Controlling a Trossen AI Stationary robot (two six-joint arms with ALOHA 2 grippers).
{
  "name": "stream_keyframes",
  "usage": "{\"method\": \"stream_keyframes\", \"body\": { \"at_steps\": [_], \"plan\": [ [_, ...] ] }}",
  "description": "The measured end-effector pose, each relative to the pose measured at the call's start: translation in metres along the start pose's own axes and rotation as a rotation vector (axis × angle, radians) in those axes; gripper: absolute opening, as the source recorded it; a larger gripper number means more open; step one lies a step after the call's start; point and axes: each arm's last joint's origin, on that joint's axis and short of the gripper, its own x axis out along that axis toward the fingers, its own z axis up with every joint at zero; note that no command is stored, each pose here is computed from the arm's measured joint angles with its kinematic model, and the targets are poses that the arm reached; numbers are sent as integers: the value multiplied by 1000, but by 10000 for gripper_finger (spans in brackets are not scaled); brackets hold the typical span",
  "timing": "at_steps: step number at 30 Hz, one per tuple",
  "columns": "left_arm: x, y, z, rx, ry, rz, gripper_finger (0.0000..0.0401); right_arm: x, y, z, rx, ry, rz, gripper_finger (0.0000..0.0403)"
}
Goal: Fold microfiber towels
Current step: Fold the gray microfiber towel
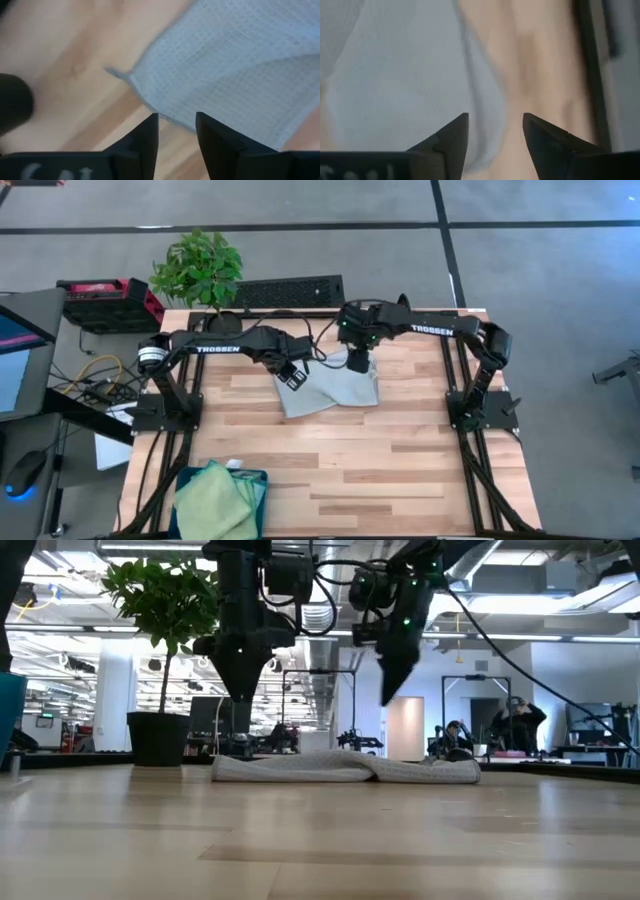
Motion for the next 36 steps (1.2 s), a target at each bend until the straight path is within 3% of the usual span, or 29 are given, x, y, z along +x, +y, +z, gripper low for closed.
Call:
{"method": "stream_keyframes", "body": {
  "at_steps": [5,8,13,22,36],
  "plan": [
    [-5,-9,-6,24,39,-92,130,-10,-14,-18,280,161,175,216],
    [-11,-17,-9,46,40,-112,131,-3,-21,-28,388,210,189,213],
    [-17,-26,-14,69,24,-131,131,11,-25,-37,409,209,203,208],
    [-22,-33,-18,67,20,-139,131,34,-8,-50,369,225,204,206],
    [-22,-33,-18,38,21,-139,131,50,-6,-60,353,209,176,201]
  ]
}}
